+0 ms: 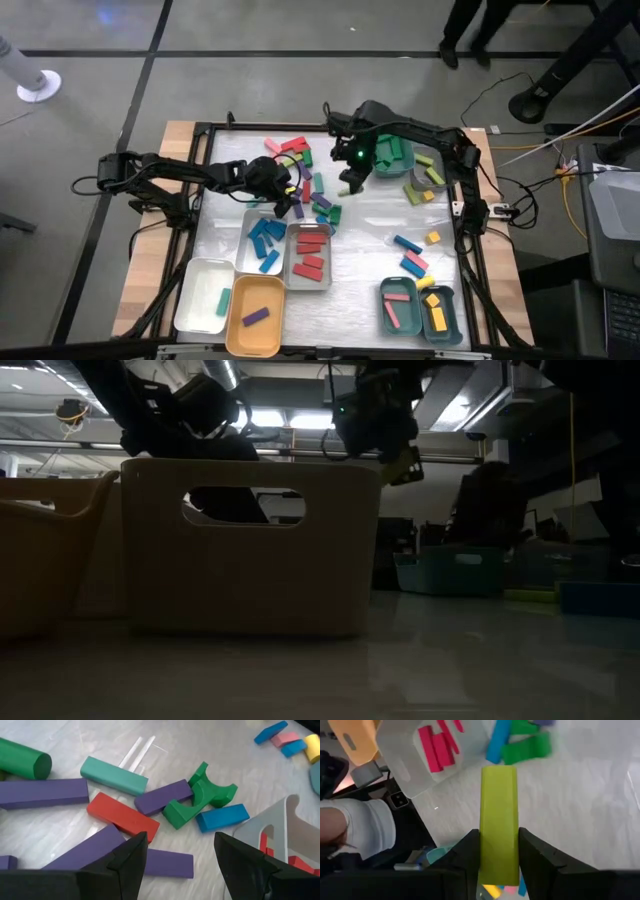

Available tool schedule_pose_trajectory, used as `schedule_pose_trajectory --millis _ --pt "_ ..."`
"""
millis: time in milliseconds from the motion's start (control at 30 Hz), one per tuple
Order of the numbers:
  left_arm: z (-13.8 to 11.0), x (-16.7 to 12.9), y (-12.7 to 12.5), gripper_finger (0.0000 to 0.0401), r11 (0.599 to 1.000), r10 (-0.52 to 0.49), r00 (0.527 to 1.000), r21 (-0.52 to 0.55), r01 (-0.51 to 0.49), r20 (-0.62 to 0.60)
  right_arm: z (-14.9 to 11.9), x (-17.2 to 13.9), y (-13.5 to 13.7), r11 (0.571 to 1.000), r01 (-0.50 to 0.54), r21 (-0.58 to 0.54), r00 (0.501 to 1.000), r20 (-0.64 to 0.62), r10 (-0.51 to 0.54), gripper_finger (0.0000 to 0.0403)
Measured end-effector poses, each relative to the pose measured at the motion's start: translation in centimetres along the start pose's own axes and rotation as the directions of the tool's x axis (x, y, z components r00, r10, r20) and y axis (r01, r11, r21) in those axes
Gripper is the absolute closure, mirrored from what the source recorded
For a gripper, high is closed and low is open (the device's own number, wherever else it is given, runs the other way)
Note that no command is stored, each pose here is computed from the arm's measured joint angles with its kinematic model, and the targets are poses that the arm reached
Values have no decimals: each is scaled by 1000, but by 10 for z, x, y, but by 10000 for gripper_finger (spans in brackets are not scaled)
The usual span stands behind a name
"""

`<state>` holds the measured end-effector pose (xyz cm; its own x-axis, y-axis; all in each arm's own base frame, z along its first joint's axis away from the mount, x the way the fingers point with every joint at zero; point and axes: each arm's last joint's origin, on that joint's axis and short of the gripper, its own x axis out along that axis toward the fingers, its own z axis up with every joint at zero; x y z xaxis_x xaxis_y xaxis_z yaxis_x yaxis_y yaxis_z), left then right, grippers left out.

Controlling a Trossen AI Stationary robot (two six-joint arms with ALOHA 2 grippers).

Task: Sort blocks
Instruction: Put the light green block into the black bin

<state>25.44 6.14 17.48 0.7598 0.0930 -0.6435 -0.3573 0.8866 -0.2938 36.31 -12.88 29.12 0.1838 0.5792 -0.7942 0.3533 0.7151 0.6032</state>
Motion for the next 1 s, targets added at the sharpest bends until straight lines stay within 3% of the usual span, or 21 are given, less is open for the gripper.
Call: schedule_pose_trajectory --millis 333,533,767,1000 --pt "1 0 -2 184 1000 -7 1000 -6 8 10 -15 34 55 983 -11 -183 996 -93 -6 285" --pt "-1 0 -7 184 1000 -21 1000 4 21 7 -26 54 80 953 85 -289 985 -118 -124 285" --pt "-1 0 -7 184 1000 -21 1000 -5 22 8 -34 70 96 861 282 -424 935 -81 -346 285" --pt "5 0 -1 184 1000 -15 998 -7 15 54 -36 73 98 779 430 -457 869 -24 -494 285"
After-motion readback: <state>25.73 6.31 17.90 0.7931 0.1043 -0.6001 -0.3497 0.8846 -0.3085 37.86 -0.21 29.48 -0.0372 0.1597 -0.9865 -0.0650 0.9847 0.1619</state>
